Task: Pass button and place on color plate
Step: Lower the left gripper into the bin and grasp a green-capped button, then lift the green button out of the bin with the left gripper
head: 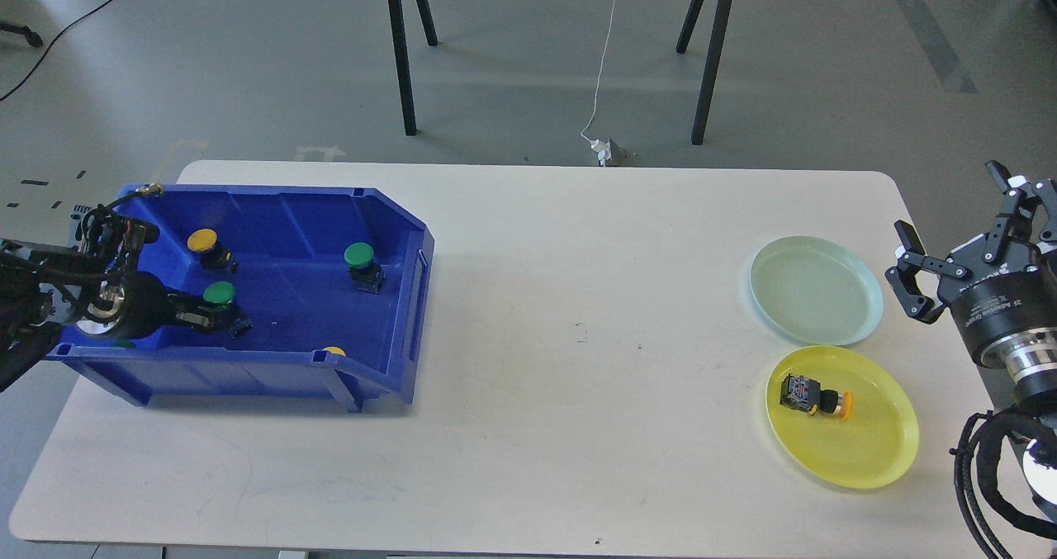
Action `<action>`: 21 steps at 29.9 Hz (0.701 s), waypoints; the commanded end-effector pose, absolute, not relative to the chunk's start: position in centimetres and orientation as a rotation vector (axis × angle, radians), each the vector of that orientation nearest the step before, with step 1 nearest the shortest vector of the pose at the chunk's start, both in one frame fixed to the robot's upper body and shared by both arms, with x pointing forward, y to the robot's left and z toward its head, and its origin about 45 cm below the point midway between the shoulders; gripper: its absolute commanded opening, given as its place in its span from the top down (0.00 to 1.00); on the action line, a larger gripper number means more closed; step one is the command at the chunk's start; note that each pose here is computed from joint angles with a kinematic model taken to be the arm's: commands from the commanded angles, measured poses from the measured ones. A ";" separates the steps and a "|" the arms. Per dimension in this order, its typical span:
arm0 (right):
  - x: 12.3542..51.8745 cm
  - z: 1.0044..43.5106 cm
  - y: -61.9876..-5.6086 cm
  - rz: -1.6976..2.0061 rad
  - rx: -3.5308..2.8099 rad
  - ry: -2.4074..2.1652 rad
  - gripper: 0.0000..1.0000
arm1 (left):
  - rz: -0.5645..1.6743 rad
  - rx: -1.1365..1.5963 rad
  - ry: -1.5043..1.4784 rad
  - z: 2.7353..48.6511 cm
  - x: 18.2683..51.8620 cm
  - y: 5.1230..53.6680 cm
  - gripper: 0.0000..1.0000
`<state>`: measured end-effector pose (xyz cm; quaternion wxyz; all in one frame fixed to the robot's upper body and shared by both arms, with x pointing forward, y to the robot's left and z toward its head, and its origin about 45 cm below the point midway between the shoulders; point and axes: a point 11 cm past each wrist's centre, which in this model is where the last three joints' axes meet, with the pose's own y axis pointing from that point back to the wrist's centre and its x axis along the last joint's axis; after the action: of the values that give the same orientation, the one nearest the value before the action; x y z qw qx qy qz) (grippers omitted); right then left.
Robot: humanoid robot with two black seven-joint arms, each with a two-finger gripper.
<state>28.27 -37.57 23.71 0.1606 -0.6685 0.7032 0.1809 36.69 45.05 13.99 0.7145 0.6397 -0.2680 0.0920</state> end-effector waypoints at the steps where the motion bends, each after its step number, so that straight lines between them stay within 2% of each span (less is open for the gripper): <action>1: 28.3 23.7 -37.6 0.517 -1.908 2.010 0.02 | 0.245 1.392 -0.612 15.3 37.5 44.9 0.94; 14: 28.2 23.7 -37.6 0.518 -1.908 2.011 0.02 | 0.280 1.386 -0.614 16.8 37.8 45.6 0.95; 21: 28.1 23.3 -37.8 0.523 -1.911 2.023 0.02 | 0.289 1.260 -0.630 21.5 36.8 44.1 0.95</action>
<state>28.18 -37.71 23.53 0.1579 -0.6668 0.7054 0.1812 37.33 44.98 19.09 0.7306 0.6054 -0.2904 0.1241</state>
